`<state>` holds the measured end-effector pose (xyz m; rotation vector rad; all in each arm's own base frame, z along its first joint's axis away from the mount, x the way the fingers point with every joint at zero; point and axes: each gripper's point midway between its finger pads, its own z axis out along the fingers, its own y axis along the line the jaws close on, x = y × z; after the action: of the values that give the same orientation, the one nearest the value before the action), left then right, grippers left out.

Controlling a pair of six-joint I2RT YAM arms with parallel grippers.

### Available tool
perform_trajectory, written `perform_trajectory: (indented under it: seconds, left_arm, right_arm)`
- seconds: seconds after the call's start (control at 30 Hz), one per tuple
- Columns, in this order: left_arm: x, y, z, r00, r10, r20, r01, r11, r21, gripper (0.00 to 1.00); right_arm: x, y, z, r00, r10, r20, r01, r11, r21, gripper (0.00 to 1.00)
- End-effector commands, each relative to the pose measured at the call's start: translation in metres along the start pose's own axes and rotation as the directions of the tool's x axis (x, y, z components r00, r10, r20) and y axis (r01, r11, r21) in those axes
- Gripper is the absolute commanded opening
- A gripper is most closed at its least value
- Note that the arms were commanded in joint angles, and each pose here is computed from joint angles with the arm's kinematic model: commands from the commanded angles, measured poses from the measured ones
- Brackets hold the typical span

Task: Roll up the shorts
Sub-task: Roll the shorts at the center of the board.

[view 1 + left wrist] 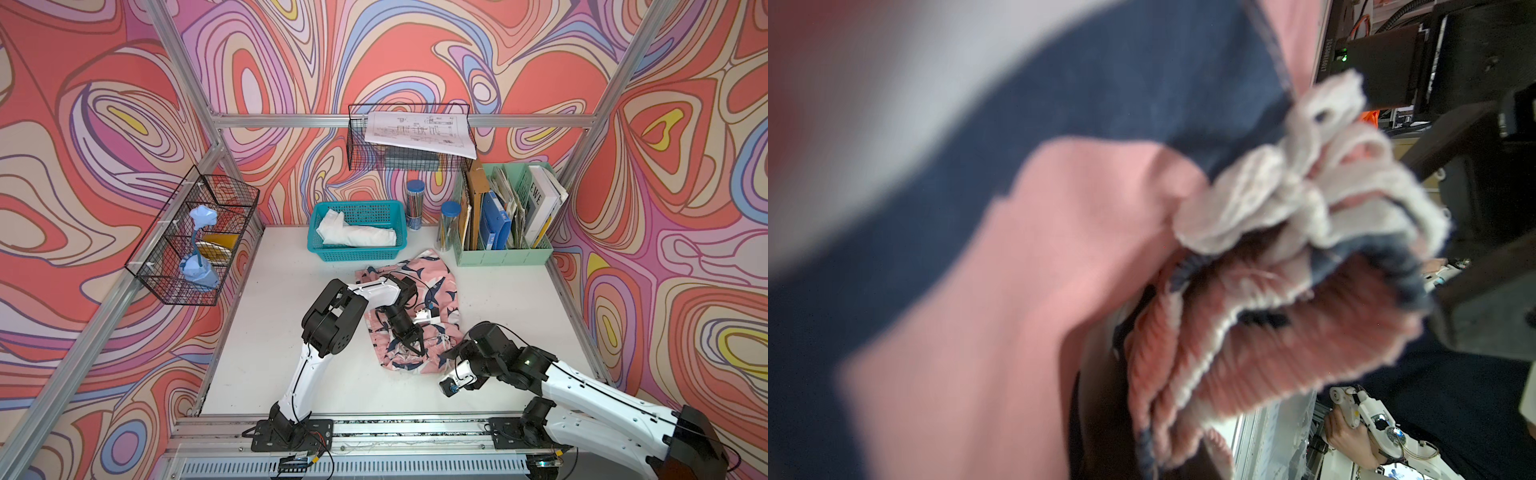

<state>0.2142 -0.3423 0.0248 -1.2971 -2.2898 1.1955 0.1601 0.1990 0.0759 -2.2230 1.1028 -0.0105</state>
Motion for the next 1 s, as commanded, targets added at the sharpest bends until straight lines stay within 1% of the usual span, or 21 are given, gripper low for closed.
perform_trajectory:
  seconds: [0.0,0.17,0.23,0.33,0.5,0.7,0.8,0.87,0.97]
  left_arm:
    - [0.009,0.011,0.000,0.999,-0.023,-0.037,0.022,0.999,-0.025,0.00]
    - [0.010,0.011,-0.001,0.999,-0.020,-0.041,0.019,0.999,-0.031,0.00]
    - [0.011,0.011,0.000,0.999,-0.025,-0.046,0.024,0.999,-0.030,0.00]
    - [0.011,0.011,-0.001,0.999,-0.022,-0.045,0.021,0.999,-0.028,0.00]
    - [0.011,0.011,0.000,0.999,-0.025,-0.047,0.024,0.999,-0.025,0.00]
    - [0.011,0.010,0.001,0.999,-0.028,-0.047,0.027,1.000,-0.016,0.00]
    - [0.012,0.010,0.001,0.999,-0.026,-0.048,0.025,1.000,-0.014,0.00]
    - [0.011,0.009,0.001,0.999,-0.026,-0.046,0.025,1.000,-0.014,0.00]
    - [0.012,0.009,0.001,0.999,-0.022,-0.046,0.022,1.000,-0.011,0.00]
  right_arm:
    - [-0.001,-0.007,0.009,0.999,-0.039,0.008,0.039,0.999,0.005,0.65]
    - [0.005,-0.001,0.025,0.999,-0.036,-0.010,0.035,0.998,-0.043,0.65]
    - [0.008,-0.001,0.030,0.999,-0.026,-0.019,0.025,0.999,-0.022,0.67]
    - [0.016,-0.007,0.035,0.998,-0.022,-0.051,0.024,0.999,0.039,0.75]
    - [0.027,-0.004,0.039,0.994,-0.027,-0.110,0.031,0.999,0.036,0.75]
    - [0.034,-0.002,0.048,0.990,0.003,-0.142,-0.002,1.000,0.009,0.71]
    - [0.037,-0.007,0.053,0.988,0.026,-0.153,-0.022,0.999,0.031,0.70]
    - [0.040,-0.009,0.055,0.985,0.036,-0.169,-0.030,0.999,0.035,0.67]
    - [0.044,-0.005,0.057,0.982,0.038,-0.186,-0.034,0.999,0.025,0.59]
